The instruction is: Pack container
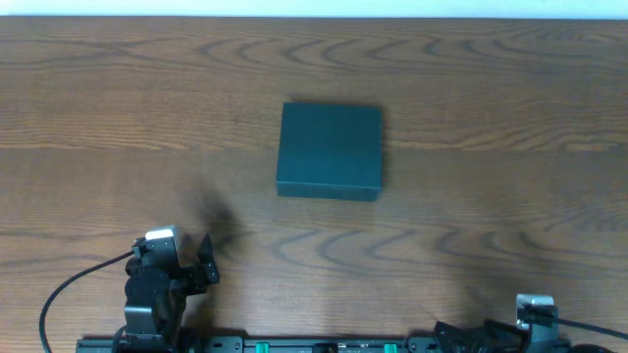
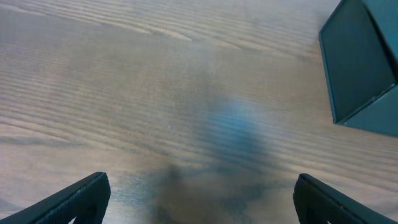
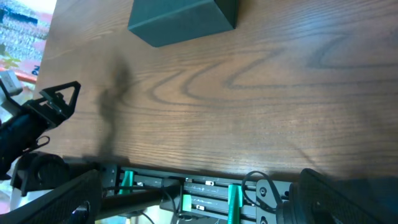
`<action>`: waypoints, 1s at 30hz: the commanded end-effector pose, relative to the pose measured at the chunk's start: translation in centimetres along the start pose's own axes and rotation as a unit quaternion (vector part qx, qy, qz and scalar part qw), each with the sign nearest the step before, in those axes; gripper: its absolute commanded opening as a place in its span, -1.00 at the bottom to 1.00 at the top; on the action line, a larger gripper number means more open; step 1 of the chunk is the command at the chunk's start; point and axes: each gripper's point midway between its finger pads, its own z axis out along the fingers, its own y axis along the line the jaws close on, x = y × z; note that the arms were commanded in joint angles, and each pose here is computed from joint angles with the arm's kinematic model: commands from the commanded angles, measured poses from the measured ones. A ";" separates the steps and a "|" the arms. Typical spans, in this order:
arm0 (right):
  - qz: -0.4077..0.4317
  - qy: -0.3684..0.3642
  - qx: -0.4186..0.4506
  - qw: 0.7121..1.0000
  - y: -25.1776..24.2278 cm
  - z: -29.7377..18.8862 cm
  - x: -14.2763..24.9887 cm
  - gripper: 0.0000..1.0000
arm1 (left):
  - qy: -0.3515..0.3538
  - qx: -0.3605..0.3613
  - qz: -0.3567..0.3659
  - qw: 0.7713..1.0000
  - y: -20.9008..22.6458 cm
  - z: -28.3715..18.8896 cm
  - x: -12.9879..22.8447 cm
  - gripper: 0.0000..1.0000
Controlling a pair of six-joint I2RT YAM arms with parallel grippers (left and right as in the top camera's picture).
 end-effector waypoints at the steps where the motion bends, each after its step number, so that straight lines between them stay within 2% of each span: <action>1: 0.006 0.000 -0.001 1.000 0.0 0.0 0.1 0.99 | -0.003 -0.002 0.007 1.000 0.1 0.4 0.2 0.91; 5: 0.006 0.000 -0.001 1.000 0.0 0.0 0.1 0.98 | 0.003 -0.003 0.007 1.000 0.2 1.5 1.2 0.91; 30: 0.006 0.000 -0.001 1.000 0.0 0.0 0.1 0.98 | 0.000 -0.002 0.007 1.000 0.2 1.4 1.1 0.91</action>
